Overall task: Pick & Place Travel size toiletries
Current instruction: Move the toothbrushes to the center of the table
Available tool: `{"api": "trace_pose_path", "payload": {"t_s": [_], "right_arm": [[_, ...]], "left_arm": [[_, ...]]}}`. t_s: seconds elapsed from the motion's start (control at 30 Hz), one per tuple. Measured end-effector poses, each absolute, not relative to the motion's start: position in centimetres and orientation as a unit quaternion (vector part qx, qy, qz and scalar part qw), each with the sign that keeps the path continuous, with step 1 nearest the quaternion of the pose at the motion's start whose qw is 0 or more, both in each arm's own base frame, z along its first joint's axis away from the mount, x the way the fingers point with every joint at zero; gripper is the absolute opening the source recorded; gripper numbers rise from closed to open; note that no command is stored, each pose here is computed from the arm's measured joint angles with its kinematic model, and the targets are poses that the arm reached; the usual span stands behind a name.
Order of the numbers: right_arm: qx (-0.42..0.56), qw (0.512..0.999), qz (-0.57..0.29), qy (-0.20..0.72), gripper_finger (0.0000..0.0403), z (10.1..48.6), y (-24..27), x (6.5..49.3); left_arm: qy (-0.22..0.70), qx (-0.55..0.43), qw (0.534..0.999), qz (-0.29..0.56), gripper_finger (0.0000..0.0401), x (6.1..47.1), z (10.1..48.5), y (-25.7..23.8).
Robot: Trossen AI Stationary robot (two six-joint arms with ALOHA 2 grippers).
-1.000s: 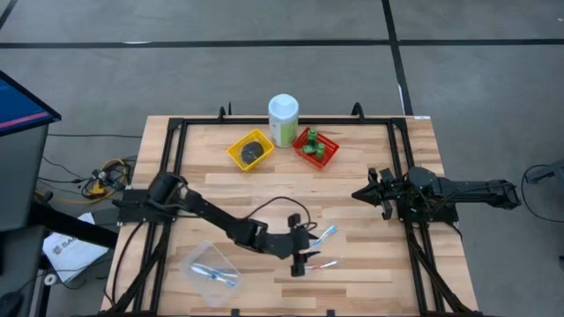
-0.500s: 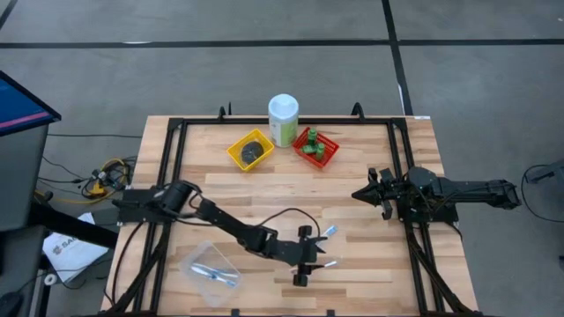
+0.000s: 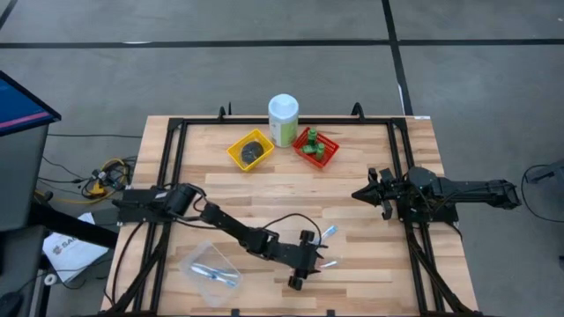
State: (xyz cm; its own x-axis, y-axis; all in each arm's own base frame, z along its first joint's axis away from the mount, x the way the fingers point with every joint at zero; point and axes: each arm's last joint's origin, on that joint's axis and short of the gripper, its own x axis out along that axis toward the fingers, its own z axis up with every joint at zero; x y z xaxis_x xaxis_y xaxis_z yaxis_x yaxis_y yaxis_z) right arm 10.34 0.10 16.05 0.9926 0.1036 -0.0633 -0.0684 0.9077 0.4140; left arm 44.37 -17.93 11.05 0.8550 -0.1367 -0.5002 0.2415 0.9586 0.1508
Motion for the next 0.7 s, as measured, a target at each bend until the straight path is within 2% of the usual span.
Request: {"api": "trace_pose_path", "payload": {"t_s": [0.33, 0.47, 0.7], "right_arm": [[0.210, 0.976, 0.044, 0.042, 0.0007, 16.0, 0.1, 10.3], [0.210, 0.976, 0.044, 0.042, 0.0007, 16.0, 0.1, 10.3], [0.210, 0.976, 0.044, 0.042, 0.0007, 16.0, 0.1, 10.3]], "left_arm": [[0.295, 0.088, 0.946, -0.100, 0.0191, 44.6, 9.6, -16.3], [0.323, 0.099, 0.940, -0.055, 0.0191, 44.5, 9.7, -15.3], [0.388, 0.046, 0.920, 0.025, 0.0191, 43.7, 10.8, -13.1]]}}
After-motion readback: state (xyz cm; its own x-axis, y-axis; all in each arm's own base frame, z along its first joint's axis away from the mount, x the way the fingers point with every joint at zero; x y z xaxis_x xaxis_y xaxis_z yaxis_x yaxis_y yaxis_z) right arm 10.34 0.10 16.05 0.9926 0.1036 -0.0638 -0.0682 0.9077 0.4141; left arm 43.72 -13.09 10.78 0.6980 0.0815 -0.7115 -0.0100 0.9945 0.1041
